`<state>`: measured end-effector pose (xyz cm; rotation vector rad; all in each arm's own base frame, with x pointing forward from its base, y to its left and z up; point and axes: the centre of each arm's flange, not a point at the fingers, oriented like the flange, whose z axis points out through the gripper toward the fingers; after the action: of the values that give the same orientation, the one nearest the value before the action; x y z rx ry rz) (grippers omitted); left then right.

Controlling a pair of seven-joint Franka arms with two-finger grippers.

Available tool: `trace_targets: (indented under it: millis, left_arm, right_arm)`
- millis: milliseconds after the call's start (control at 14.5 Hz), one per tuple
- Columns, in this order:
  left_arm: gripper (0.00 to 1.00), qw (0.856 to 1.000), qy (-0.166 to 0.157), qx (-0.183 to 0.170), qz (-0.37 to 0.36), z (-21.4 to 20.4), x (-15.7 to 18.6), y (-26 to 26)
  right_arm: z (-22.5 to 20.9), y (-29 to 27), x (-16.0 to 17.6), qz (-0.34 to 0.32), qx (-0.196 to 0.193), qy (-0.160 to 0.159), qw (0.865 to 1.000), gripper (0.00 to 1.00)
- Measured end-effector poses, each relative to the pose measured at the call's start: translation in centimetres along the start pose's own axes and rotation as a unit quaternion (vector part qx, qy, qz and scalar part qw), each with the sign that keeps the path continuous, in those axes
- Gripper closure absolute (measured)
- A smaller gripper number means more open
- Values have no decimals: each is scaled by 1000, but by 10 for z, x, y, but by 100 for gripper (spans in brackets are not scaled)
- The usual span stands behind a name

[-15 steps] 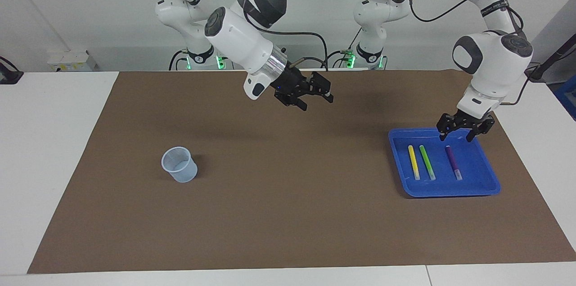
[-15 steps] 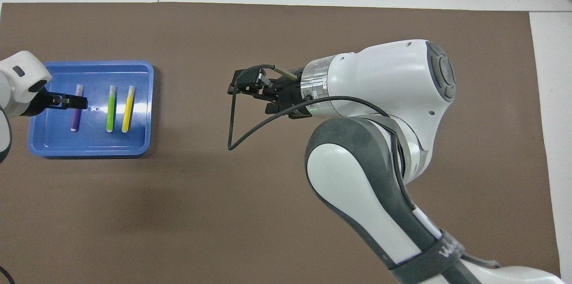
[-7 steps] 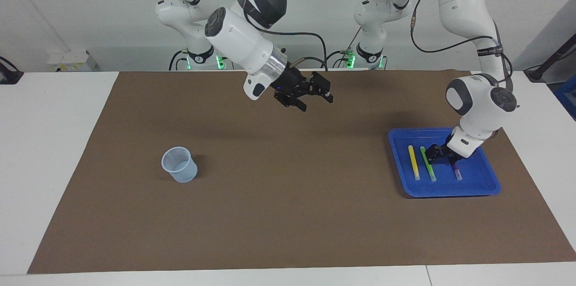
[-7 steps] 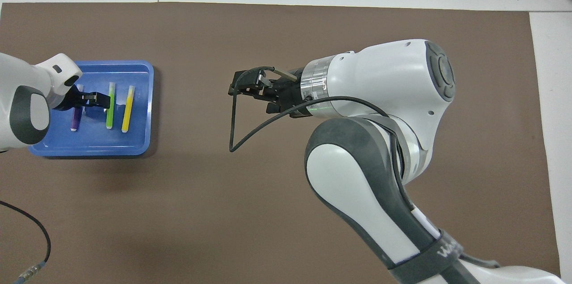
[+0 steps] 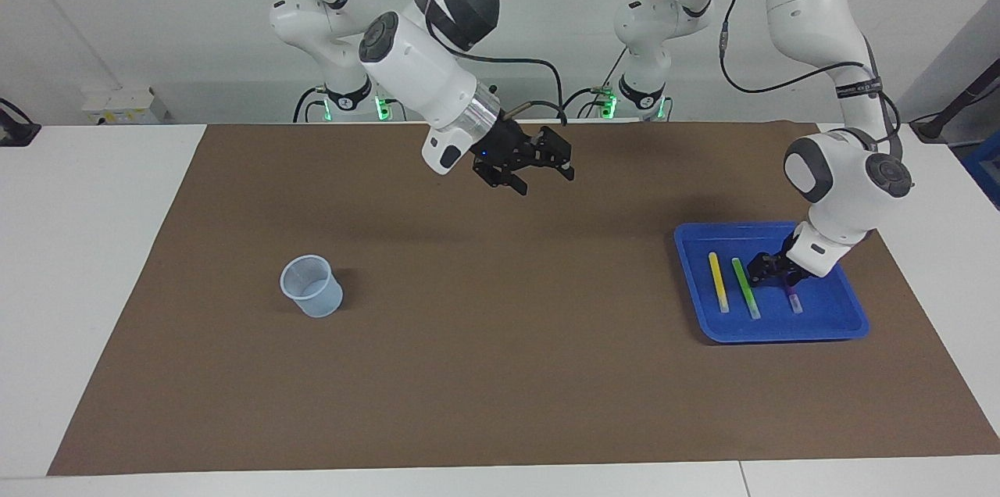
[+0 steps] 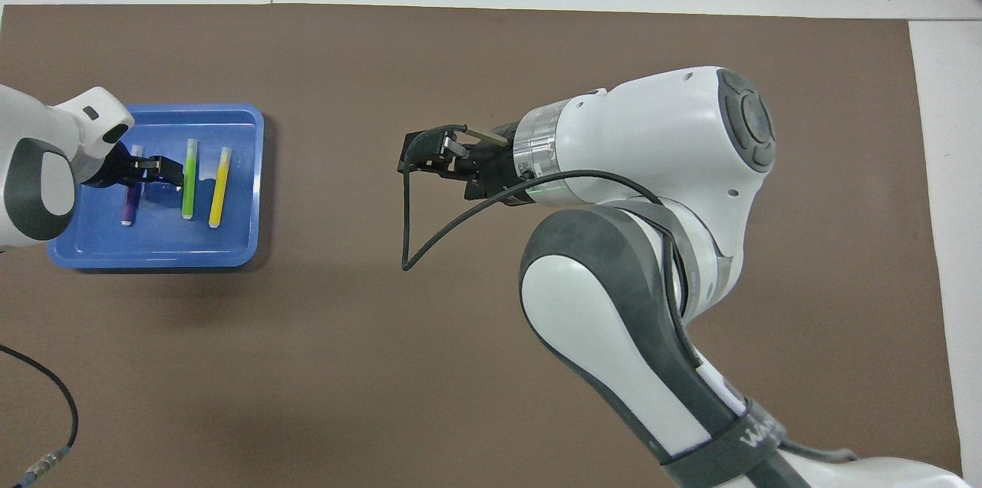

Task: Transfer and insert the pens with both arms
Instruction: 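Lower the left gripper over the purple pen in the tray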

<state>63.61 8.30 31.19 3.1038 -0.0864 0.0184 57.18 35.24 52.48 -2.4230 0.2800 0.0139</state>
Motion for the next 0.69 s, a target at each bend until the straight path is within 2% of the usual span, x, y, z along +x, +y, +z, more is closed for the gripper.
trace_targets:
  millis: [207,413,689]
  left_arm:
    - [18,1000,23,6,-4,-21,12,-8]
    - [17,999,29,10,-8,-26,21,-18]
    - [20,1000,5,20,0,5,24,-52]
  right_arm:
    - [0,0,-1,-3,-1,-1,1000,0]
    - [1,0,-1,-4,-1,-1,1000,0]
    - [1,0,-1,-5,-1,-1,1000,0]
